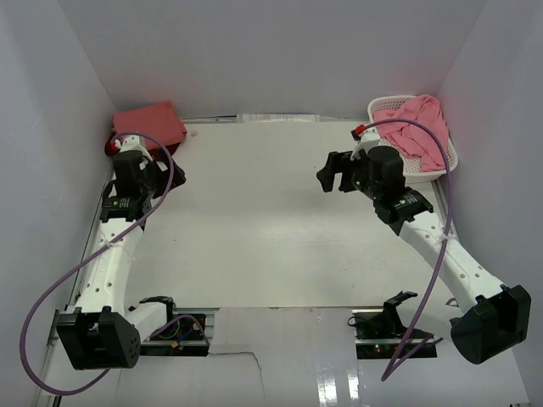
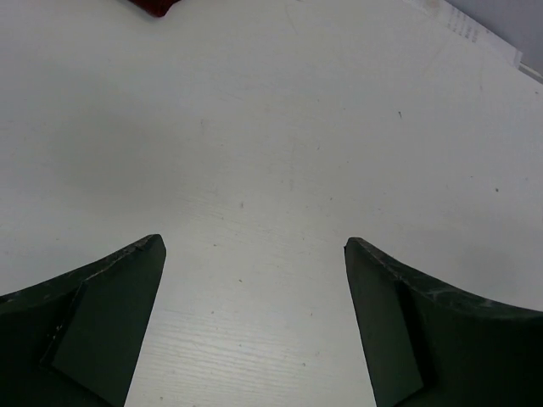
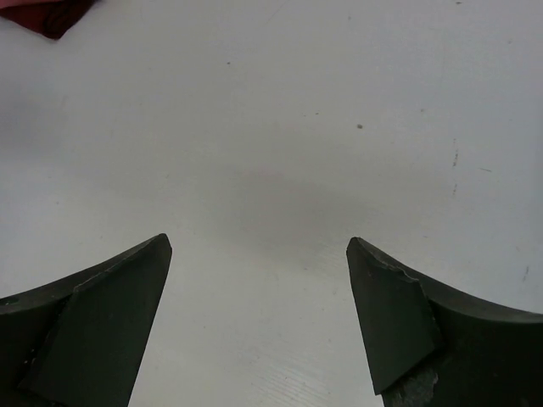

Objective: Fold and stack the t-shirts
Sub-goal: Grab crumpled tshirt from bin with the right arm, then move the tshirt to the center of the board, then flatten out the tshirt

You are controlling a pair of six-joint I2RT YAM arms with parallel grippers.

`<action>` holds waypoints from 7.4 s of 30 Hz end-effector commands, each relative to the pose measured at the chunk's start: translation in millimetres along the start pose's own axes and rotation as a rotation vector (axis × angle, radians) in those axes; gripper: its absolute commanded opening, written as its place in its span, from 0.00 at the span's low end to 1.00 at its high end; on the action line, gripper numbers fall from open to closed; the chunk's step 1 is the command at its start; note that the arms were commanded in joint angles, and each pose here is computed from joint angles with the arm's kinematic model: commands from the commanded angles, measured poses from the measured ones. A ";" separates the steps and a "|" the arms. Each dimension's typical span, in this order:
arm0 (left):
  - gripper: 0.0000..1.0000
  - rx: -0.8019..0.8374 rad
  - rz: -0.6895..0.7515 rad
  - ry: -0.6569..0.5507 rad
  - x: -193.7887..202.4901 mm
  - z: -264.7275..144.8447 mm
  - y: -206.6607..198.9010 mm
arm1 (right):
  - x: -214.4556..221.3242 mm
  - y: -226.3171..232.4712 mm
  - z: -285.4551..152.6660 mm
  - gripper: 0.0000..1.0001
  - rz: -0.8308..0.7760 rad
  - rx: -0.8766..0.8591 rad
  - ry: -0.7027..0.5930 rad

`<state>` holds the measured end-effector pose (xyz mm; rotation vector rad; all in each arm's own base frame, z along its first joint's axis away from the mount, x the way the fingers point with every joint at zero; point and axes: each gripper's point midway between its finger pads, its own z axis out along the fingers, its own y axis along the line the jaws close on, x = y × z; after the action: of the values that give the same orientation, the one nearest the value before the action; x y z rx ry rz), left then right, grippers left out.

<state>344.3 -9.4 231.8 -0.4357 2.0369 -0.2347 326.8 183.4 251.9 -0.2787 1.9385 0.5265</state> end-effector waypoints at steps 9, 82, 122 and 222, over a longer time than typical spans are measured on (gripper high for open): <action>0.98 0.124 0.027 0.015 -2.1 6.6 -22.9 | -39.2 -184.3 53.0 0.90 0.175 0.567 0.104; 0.98 0.332 0.069 0.101 35.5 -5.5 -54.5 | 133.9 26.0 -4.9 0.84 0.004 -0.066 0.623; 0.11 0.052 0.092 0.807 209.0 71.7 -12.4 | 95.1 157.3 45.4 0.08 -0.054 -0.508 0.556; 0.01 0.056 -0.031 0.644 118.3 95.5 -16.8 | 66.3 -33.6 -22.4 0.08 -0.078 0.237 0.515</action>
<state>387.1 -53.9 100.1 -0.4766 2.6125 -0.3800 264.7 156.5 164.0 -0.4366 2.5733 0.2471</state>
